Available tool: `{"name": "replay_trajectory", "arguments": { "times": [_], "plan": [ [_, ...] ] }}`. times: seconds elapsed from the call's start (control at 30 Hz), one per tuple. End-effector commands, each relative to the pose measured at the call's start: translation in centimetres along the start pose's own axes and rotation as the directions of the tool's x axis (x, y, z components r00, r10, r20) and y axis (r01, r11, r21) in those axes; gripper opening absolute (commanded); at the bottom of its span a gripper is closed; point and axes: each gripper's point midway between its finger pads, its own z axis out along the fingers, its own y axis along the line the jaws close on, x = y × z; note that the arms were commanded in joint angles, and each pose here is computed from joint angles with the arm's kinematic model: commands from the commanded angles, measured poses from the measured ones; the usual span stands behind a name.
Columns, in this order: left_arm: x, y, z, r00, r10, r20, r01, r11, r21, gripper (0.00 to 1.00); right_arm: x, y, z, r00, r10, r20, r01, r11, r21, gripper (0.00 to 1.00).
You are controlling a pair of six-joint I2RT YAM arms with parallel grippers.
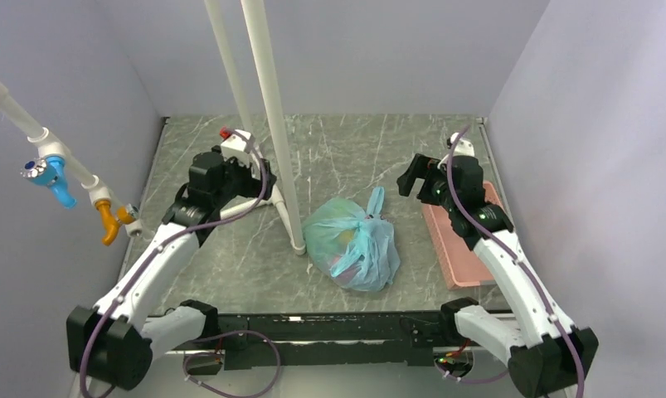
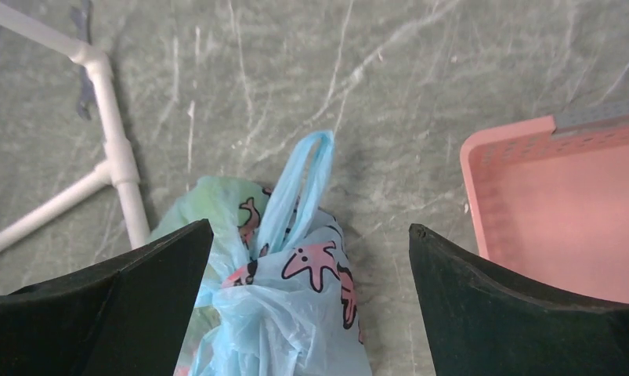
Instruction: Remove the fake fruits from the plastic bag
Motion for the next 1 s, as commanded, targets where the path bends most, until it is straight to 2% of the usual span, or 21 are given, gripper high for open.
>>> {"name": "replay_trajectory", "arguments": {
  "times": [0.0,0.13,0.23,0.37,0.53,0.63,0.83,0.97],
  "plan": [
    [-4.3,-0.4,-2.9,0.976,0.017,0.218,-0.016,1.0,-0.006,0.99,-4.2,0.4,-2.5,0.979,0.019,0.204,-0.017,1.0,-0.011,1.0],
    [-5.7,0.2,-4.8,0.945,0.045,0.324,-0.027,0.998,-0.058,0.99,-5.1,0.2,-2.8,0.976,0.042,0.215,-0.048,0.999,0.022,1.0],
    [-5.9,0.2,-5.2,0.933,0.045,0.357,-0.022,0.997,-0.069,0.99,-5.0,-0.3,-2.9,0.97,0.089,0.228,-0.101,0.994,0.04,1.0],
    [-5.3,0.7,-4.3,0.955,0.014,0.296,0.017,0.995,-0.103,0.99,-3.3,0.2,-2.2,0.976,0.125,0.178,-0.125,0.992,-0.012,1.0],
    [-4.6,0.5,-2.9,0.97,-0.019,0.241,0.041,0.996,-0.084,0.99,-0.1,3.5,-0.8,0.998,0.062,0.002,-0.061,0.98,-0.192,1.0],
    [-3.4,-0.3,-1.8,0.987,-0.034,0.157,0.041,0.998,-0.039,0.99,1.6,4.5,0.1,0.996,0.03,-0.08,-0.048,0.969,-0.244,1.0],
    [-2.9,-1.2,-1.0,0.994,-0.037,0.1,0.035,0.999,0.018,0.99,6.2,6.3,1.8,0.969,-0.058,-0.242,-0.023,0.947,-0.32,0.99],
    [-2.0,-2.8,0.1,0.998,-0.041,0.053,0.034,0.992,0.12,0.99,9.8,8.8,2.7,0.932,-0.188,-0.31,0.061,0.925,-0.376,0.94]
  ]
}}
